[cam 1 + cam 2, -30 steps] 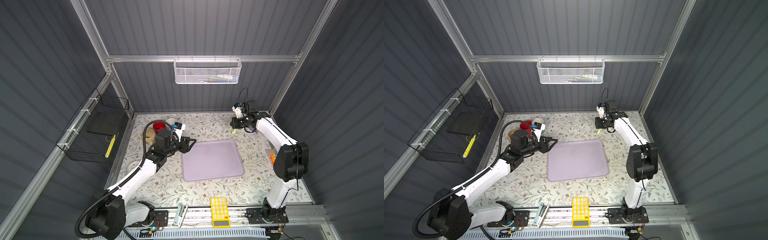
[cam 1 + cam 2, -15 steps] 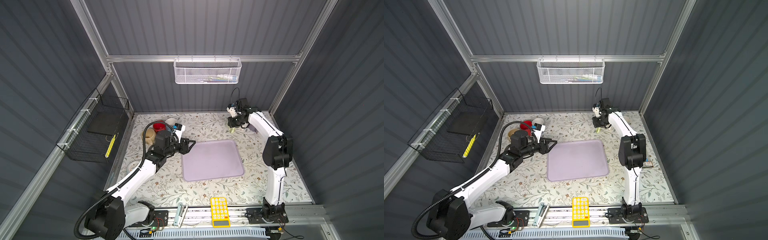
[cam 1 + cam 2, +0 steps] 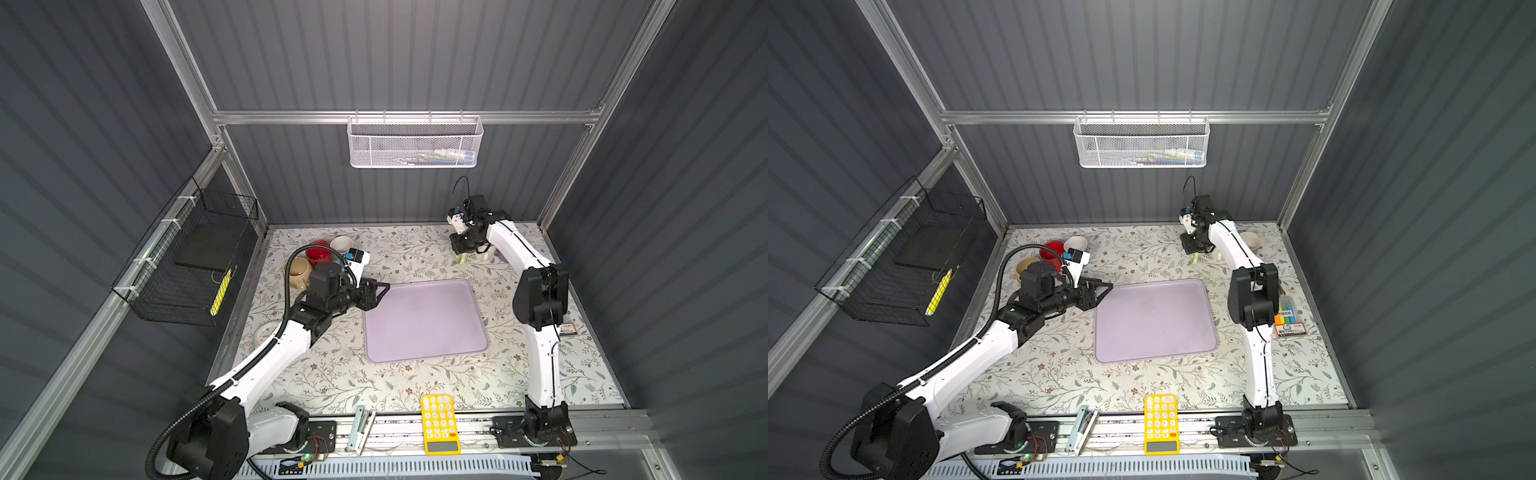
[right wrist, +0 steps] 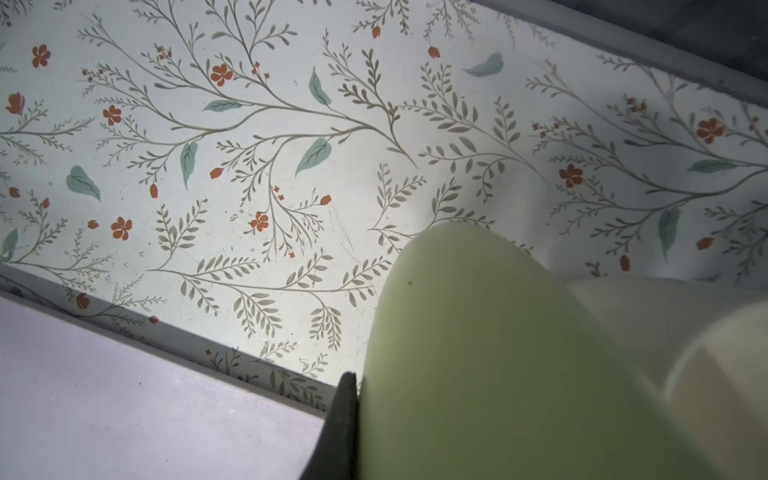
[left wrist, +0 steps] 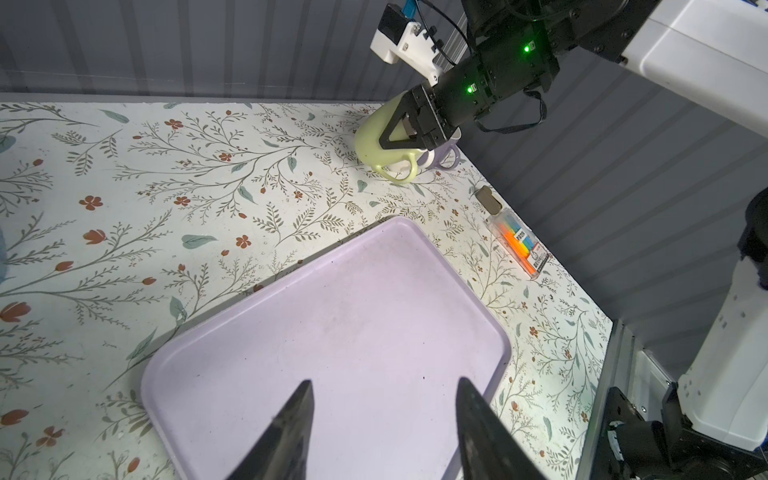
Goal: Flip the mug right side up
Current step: 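Lower the green mug upright beside the white mug with the right gripper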
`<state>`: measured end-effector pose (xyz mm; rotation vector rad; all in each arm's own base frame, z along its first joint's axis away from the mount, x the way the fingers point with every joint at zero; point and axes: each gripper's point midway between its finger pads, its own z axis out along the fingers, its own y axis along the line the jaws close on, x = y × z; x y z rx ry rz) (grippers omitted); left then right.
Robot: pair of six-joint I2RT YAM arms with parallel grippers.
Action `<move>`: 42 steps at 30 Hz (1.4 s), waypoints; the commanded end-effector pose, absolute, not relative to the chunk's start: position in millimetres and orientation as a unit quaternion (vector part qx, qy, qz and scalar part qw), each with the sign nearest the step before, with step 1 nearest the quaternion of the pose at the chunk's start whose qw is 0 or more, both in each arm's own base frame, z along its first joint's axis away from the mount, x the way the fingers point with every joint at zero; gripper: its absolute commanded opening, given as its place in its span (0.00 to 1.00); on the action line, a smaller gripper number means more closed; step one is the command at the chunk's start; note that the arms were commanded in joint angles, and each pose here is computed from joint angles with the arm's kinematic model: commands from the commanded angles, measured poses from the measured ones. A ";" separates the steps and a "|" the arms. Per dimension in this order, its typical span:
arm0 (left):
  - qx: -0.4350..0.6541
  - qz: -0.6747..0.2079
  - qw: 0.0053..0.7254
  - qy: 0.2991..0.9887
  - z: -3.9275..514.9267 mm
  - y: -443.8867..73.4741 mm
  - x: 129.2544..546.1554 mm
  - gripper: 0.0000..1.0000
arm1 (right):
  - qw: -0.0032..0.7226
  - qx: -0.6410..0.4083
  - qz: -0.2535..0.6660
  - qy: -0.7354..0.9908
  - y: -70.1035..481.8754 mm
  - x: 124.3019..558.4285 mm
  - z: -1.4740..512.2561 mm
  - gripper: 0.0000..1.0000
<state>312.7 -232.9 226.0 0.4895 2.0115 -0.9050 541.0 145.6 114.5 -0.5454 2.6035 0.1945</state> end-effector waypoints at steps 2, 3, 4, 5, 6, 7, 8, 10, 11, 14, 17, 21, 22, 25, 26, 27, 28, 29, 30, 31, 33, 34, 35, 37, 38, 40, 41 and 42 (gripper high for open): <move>0.200 -0.352 0.432 0.805 226.6 -227.9 310.6 0.55 | 0.260 -0.212 0.060 0.940 148.5 553.2 127.6 0.02; 0.201 -0.352 0.432 0.806 226.2 -227.9 310.8 0.55 | 0.259 -0.213 0.056 0.941 147.5 554.0 125.6 0.02; 0.200 -0.352 0.432 0.806 226.3 -227.9 310.8 0.55 | 0.259 -0.213 0.053 0.941 146.5 555.2 124.5 0.02; 0.200 -0.352 0.432 0.806 226.3 -227.7 310.7 0.55 | 0.258 -0.214 0.053 0.941 146.9 555.9 123.5 0.02; 0.200 -0.352 0.433 0.806 226.3 -227.6 311.2 0.55 | 0.256 -0.216 0.053 0.941 147.1 556.0 121.9 0.02; 0.200 -0.352 0.432 0.806 225.9 -227.5 311.1 0.55 | 0.254 -0.217 0.053 0.941 147.2 556.0 120.9 0.02; 0.200 -0.351 0.431 0.807 225.1 -227.4 311.1 0.55 | 0.253 -0.218 0.052 0.941 147.2 556.9 119.4 0.02; 0.200 -0.351 0.431 0.807 224.1 -227.4 310.8 0.55 | 0.250 -0.219 0.051 0.942 147.0 557.4 117.4 0.02; 0.200 -0.351 0.431 0.807 224.2 -227.1 310.5 0.55 | 0.248 -0.220 0.049 0.942 146.4 558.1 115.8 0.02; 0.199 -0.350 0.432 0.807 223.6 -226.4 310.4 0.55 | 0.245 -0.220 0.041 0.943 144.5 559.6 112.5 0.03; 0.198 -0.350 0.431 0.808 222.1 -226.2 309.8 0.55 | 0.241 -0.224 0.040 0.943 146.6 559.5 109.7 0.03; 0.197 -0.350 0.431 0.808 220.5 -225.5 310.2 0.55 | 0.236 -0.231 0.034 0.943 148.6 559.8 105.7 0.04; 0.196 -0.349 0.431 0.809 220.5 -225.3 310.2 0.55 | 0.235 -0.233 0.034 0.943 149.4 560.0 105.7 0.05; 0.195 -0.348 0.432 0.809 220.5 -223.8 309.9 0.55 | 0.233 -0.236 0.034 0.943 151.1 560.4 103.4 0.05; 0.194 -0.348 0.432 0.809 220.6 -223.6 309.9 0.55 | 0.234 -0.237 0.035 0.942 152.5 560.4 103.4 0.05; 0.194 -0.347 0.432 0.809 220.0 -223.0 310.1 0.55 | 0.233 -0.237 0.034 0.942 152.4 560.7 102.4 0.05; 0.193 -0.347 0.431 0.810 218.8 -222.8 309.9 0.55 | 0.233 -0.238 0.035 0.942 153.2 561.0 102.6 0.06; 0.193 -0.347 0.432 0.810 219.4 -222.6 309.8 0.55 | 0.233 -0.238 0.035 0.942 153.5 561.3 101.6 0.06; 0.192 -0.347 0.433 0.810 219.4 -221.9 309.7 0.55 | 0.231 -0.238 0.035 0.943 153.4 561.2 100.5 0.06; 0.193 -0.347 0.433 0.809 219.7 -222.0 309.8 0.55 | 0.231 -0.239 0.035 0.943 153.6 561.5 100.1 0.06; 0.192 -0.347 0.433 0.810 219.1 -221.8 309.6 0.55 | 0.229 -0.239 0.035 0.943 154.5 561.2 99.4 0.09; 0.192 -0.346 0.433 0.810 218.7 -221.3 309.6 0.55 | 0.230 -0.240 0.035 0.943 154.7 561.4 99.7 0.12; 0.192 -0.346 0.432 0.811 217.6 -221.1 309.2 0.55 | 0.230 -0.240 0.035 0.943 154.6 561.5 99.3 0.13; 0.191 -0.346 0.434 0.809 218.7 -220.5 309.2 0.55 | 0.229 -0.240 0.033 0.943 154.6 561.6 97.9 0.16; 0.191 -0.346 0.434 0.809 218.3 -220.4 309.0 0.55 | 0.229 -0.241 0.033 0.943 154.8 562.0 97.6 0.18; 0.191 -0.346 0.434 0.810 217.4 -219.7 309.3 0.55 | 0.227 -0.242 0.032 0.943 155.3 561.6 96.0 0.19; 0.191 -0.346 0.433 0.810 217.4 -219.9 309.1 0.56 | 0.226 -0.242 0.032 0.943 155.2 561.6 95.3 0.20; 0.191 -0.346 0.434 0.810 217.3 -219.9 308.7 0.56 | 0.226 -0.242 0.032 0.943 155.3 561.6 94.8 0.21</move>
